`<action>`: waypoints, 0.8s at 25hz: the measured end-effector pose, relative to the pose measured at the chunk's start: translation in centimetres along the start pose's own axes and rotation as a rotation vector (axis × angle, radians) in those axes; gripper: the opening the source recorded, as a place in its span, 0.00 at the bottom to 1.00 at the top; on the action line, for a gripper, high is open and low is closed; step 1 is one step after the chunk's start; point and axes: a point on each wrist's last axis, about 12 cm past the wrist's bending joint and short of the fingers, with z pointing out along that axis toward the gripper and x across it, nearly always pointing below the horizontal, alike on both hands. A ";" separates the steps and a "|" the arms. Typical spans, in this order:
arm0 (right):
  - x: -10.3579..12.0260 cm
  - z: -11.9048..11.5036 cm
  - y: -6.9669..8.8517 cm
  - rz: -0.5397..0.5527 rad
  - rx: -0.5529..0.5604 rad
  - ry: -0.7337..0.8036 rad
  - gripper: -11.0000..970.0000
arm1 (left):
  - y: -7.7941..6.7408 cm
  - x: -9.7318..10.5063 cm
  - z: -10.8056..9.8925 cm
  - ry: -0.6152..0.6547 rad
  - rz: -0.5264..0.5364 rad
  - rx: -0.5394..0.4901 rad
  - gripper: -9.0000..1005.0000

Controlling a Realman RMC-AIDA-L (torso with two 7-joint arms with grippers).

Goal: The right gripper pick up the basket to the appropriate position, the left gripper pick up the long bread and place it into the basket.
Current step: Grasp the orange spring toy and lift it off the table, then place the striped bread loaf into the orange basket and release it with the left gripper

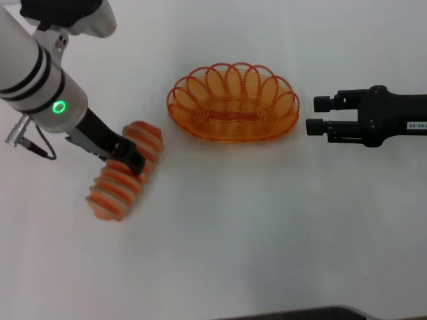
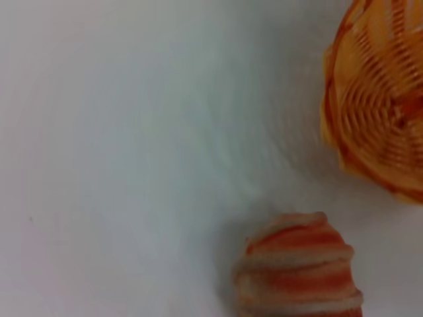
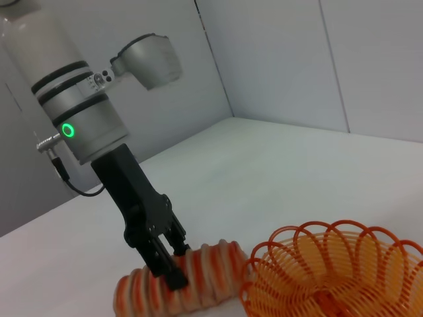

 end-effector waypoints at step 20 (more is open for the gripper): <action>0.2 -0.2 0.1 0.007 -0.001 -0.006 0.63 | 1.7 -3.0 -7.7 -0.353 0.203 0.014 0.47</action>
